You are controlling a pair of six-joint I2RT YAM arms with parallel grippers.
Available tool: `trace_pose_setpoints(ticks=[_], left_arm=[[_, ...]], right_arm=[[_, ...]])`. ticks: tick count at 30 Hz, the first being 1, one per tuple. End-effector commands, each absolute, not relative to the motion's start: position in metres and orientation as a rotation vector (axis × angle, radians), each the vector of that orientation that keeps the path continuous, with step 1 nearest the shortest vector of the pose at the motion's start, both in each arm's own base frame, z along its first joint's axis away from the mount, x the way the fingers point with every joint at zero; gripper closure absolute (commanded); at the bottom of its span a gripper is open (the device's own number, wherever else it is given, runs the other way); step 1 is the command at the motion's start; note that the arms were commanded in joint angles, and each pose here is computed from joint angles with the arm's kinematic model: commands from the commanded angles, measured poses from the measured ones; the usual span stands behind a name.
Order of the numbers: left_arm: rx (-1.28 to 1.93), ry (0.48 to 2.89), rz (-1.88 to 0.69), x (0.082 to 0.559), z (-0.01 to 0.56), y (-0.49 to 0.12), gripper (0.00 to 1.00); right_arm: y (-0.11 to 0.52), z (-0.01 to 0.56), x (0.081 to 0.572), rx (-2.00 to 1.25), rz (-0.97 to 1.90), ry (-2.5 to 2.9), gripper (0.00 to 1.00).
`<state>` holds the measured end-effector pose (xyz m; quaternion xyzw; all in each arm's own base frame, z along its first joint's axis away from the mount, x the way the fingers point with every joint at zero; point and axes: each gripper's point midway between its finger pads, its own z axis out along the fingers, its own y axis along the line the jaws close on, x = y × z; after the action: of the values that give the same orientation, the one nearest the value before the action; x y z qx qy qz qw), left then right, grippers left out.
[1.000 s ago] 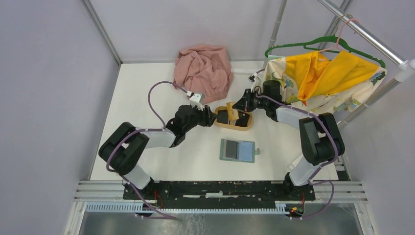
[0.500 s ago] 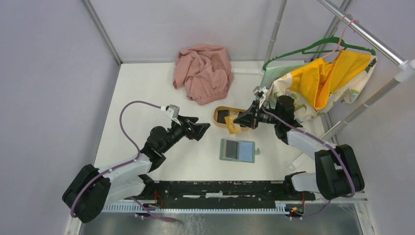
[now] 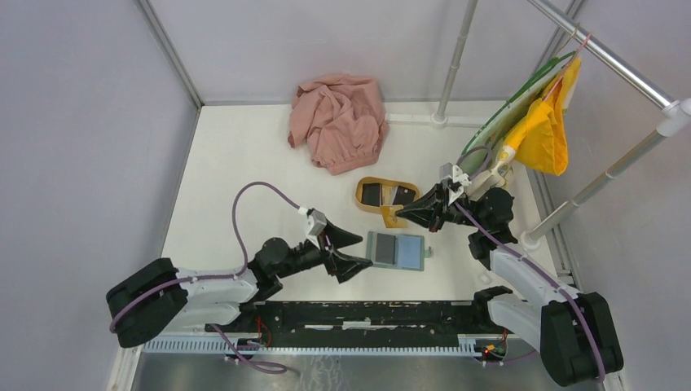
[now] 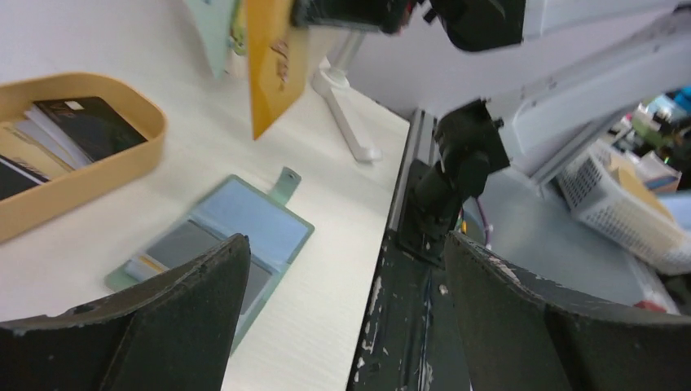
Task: Put the credit cards into the card holder
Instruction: Pick up the credit card from the storage box.
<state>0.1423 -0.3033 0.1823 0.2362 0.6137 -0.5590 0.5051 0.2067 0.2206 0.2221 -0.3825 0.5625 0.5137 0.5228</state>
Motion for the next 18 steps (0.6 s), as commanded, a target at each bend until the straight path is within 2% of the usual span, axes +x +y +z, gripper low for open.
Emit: trace_pose_setpoints(ticks=[1, 6, 18], left_arm=[[0.647, 1.271, -1.194, 0.148, 0.203, -0.316, 0.06], [0.657, 1.201, -1.177, 0.153, 0.198, -0.325, 0.08], [0.684, 1.107, -1.268, 0.147, 0.205, -0.344, 0.29]], right_arm=[[0.226, 0.234, 0.192, -1.003, 1.232, 1.234, 1.00], [0.237, 0.230, 0.170, -1.123, 1.277, 1.170, 1.00], [0.246, 0.213, 0.159, -1.232, 1.304, 1.157, 1.00]])
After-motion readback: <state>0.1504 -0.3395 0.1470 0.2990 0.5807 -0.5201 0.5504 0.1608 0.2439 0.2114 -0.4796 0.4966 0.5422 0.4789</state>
